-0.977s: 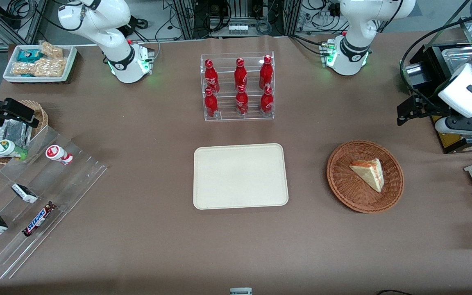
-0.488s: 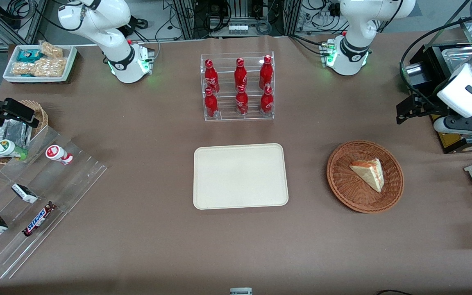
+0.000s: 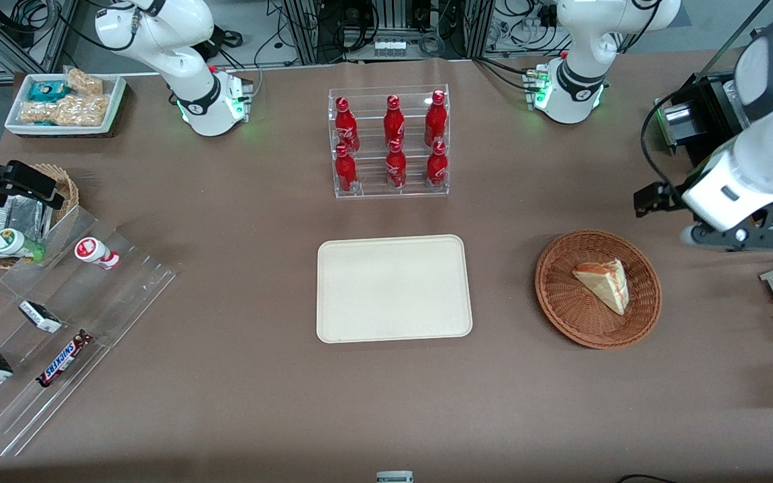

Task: Place sandwich from basket to tray
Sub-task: 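Move the open left gripper down over the sandwich in the wicker basket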

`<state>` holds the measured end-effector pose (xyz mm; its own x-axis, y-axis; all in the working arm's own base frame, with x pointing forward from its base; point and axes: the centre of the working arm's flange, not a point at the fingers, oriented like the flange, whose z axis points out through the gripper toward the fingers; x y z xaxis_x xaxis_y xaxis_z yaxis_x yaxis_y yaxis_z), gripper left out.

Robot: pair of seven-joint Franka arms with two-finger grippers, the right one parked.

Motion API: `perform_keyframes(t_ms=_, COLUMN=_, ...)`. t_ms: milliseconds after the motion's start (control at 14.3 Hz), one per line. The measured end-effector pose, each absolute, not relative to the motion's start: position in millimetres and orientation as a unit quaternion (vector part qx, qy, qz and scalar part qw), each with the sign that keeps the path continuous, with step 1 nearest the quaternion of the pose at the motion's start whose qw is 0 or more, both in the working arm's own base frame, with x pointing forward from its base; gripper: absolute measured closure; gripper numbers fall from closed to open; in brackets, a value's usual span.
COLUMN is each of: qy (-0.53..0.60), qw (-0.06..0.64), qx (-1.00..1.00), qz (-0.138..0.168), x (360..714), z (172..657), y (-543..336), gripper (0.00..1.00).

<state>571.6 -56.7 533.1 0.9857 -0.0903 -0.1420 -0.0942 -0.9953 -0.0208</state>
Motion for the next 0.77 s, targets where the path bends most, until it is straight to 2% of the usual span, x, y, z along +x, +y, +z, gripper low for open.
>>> perform_keyframes(t_ms=488, qy=-0.001, qw=0.013, qx=-0.998, qz=0.057, x=579, z=396, y=-19, gripper=0.0)
perform_keyframes(t_ms=767, qy=-0.153, qw=0.018, qx=-0.987, qz=0.043, x=589, z=348, y=-18, gripper=0.0)
